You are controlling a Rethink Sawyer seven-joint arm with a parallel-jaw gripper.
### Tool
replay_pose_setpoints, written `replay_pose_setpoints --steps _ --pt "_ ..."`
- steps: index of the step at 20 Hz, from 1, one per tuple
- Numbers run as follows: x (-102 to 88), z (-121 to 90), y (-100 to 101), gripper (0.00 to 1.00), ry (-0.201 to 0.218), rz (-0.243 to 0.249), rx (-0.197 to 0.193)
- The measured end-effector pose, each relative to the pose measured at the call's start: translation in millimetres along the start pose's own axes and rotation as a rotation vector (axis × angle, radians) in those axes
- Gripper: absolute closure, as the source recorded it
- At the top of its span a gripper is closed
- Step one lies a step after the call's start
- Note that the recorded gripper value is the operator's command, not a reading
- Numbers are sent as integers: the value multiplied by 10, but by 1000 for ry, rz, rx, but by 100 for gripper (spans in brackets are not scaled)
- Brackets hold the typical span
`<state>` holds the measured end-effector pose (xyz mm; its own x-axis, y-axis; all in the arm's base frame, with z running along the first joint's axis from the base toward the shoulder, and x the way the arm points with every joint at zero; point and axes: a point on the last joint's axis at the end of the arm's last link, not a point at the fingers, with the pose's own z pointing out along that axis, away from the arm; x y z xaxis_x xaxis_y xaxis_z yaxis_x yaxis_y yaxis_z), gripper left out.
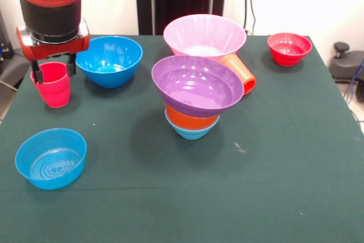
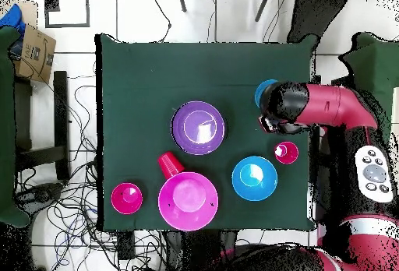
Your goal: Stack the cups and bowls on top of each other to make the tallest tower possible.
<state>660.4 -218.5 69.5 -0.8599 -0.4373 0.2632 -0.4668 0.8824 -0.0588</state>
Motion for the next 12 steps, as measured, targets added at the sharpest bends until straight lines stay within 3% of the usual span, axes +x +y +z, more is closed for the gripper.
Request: replay_pose_setpoints --steps 12 --pt "-64 182 88 0 -43 38 -71"
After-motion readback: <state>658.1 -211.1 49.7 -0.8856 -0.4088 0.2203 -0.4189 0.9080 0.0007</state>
